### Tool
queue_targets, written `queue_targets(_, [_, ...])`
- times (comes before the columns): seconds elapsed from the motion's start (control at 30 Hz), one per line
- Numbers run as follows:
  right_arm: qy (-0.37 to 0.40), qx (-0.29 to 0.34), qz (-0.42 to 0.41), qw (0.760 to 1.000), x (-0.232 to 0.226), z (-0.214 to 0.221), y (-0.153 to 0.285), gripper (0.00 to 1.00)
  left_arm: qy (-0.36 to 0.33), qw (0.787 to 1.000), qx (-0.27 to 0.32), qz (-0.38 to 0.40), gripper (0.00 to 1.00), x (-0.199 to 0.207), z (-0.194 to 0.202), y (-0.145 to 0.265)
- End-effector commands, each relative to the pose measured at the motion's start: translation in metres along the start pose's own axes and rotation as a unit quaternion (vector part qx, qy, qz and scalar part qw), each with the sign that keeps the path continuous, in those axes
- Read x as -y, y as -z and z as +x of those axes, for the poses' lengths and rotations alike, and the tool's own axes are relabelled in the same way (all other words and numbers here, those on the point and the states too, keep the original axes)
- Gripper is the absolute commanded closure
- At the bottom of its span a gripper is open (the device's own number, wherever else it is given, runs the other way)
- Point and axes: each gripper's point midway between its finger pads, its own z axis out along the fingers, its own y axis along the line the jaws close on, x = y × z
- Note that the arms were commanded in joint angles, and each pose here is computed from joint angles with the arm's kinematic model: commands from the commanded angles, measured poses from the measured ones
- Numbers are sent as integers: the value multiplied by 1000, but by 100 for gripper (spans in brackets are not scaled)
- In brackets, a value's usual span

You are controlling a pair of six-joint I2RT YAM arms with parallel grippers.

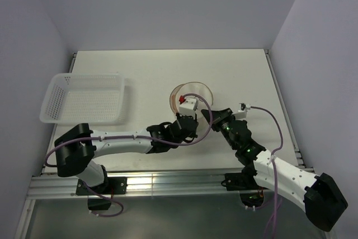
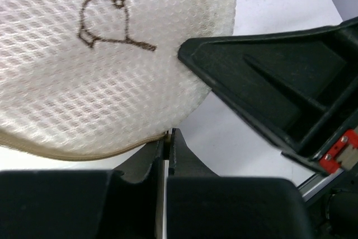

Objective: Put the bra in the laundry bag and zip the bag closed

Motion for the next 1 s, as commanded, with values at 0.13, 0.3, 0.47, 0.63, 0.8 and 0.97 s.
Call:
queue_targets(0.13, [74,-14,-1,997,-3,-14,-6,100,-14,997,41,-66,100,-52,-21,26])
queue_targets(0.3, [109,-54,1,993,-1,-10,-14,100,-5,995,51,-88,100,-80,-30,39])
queue_targets(0.47, [158,-116,0,981,-2,-3,-22,100,-2,993,53,-109,100,-108,-32,51])
queue_targets(0.63, [193,-135,-2,972,-17,-7,-31,100,8,993,63,-103,100,-113,-39,57])
queue_targets(0.8, [221,-156,-2,963,-34,-10,-42,56,28,998,53,-27,100,-83,-41,56])
queue_targets(0.97, [224,-142,-15,964,-45,-17,-26,21,84,994,60,31,100,-53,-50,55])
